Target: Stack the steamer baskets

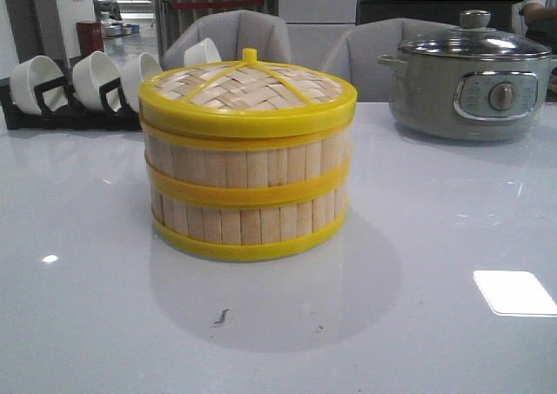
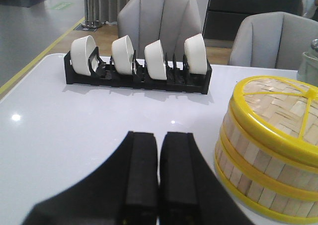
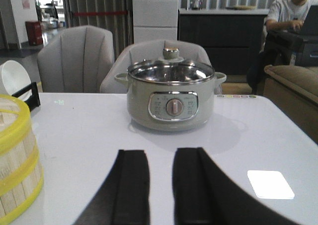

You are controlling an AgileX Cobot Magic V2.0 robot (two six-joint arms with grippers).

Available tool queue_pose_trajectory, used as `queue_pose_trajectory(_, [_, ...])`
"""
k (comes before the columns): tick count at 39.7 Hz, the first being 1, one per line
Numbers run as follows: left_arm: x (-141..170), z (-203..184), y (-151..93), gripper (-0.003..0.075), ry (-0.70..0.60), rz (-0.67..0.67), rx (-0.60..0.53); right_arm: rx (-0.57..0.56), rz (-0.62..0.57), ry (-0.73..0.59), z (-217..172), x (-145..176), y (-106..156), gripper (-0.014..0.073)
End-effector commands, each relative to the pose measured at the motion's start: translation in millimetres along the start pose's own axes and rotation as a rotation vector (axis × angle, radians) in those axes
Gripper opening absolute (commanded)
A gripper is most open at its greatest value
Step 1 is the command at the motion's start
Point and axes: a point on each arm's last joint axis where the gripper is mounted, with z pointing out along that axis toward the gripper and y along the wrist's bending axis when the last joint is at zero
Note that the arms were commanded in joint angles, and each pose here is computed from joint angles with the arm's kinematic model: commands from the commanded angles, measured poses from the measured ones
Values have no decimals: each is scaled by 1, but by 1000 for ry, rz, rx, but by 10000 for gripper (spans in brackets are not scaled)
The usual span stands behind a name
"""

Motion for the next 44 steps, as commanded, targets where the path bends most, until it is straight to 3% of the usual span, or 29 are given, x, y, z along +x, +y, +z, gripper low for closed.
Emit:
queue_pose_trajectory(1, [-17,0,-1,95,-98,-12,4,0,-16,-135,-3,-19,1,36])
queue_pose_trajectory(4, [-17,0,-1,95,-98,-12,4,0,-16,-124,-3,-18,1,74])
queue_pose_trajectory(44, [-17,0,-1,95,-98,-12,4,0,-16,-115,-2,-18,1,70])
